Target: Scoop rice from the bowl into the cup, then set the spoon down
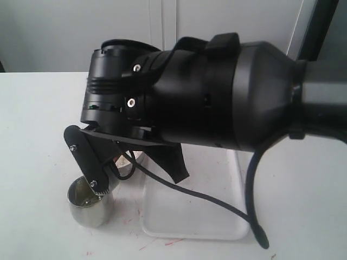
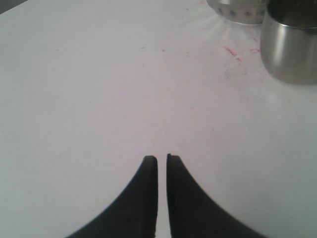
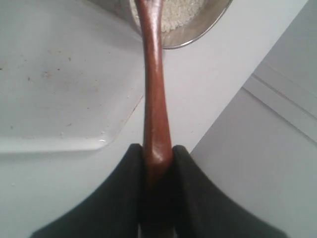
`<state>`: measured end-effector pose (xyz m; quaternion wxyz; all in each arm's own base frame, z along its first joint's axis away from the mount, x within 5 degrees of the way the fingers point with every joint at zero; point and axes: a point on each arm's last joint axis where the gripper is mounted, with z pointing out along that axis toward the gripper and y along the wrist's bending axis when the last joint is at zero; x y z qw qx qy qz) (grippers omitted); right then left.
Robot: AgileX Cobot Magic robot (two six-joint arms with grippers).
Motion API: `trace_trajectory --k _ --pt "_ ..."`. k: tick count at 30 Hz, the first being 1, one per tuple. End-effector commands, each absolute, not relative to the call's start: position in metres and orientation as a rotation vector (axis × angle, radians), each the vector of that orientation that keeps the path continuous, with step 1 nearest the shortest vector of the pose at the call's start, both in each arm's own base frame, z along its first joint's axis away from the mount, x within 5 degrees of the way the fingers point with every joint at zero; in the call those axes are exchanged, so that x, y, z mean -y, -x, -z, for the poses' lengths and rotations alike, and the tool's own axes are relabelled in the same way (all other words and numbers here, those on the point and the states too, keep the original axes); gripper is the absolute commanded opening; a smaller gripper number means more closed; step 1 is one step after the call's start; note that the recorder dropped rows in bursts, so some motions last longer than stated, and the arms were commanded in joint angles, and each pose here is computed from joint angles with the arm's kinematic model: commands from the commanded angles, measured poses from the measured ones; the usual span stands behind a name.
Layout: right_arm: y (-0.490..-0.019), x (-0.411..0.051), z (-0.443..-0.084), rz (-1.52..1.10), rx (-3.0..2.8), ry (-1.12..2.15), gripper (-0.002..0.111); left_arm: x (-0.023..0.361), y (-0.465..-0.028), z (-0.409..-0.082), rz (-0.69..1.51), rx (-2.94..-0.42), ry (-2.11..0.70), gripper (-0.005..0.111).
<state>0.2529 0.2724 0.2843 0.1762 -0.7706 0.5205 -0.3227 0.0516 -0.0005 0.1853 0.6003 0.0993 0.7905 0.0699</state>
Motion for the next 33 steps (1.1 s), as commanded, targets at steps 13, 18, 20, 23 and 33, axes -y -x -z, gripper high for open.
trace_trajectory --k 13,18,20,23,33 --pt "-0.255 -0.286 -0.271 1.056 -1.276 2.293 0.0 0.001 -0.051 -0.178 -0.145 -1.896 -0.233 0.014" --pt "-0.254 -0.29 -0.272 1.129 -1.202 2.298 0.0 0.001 -0.051 -0.178 -0.145 -1.896 -0.233 0.014" --pt "-0.253 -0.293 -0.272 1.149 -1.17 2.302 0.0 0.001 -0.051 -0.178 -0.145 -1.896 -0.233 0.014" --pt "-0.251 -0.295 -0.272 1.153 -1.145 2.314 0.0 0.001 -0.051 -0.178 -0.145 -1.896 -0.233 0.014" --pt "-0.248 -0.296 -0.273 1.204 -1.122 2.324 0.0 0.001 -0.051 -0.178 -0.145 -1.896 -0.233 0.014"
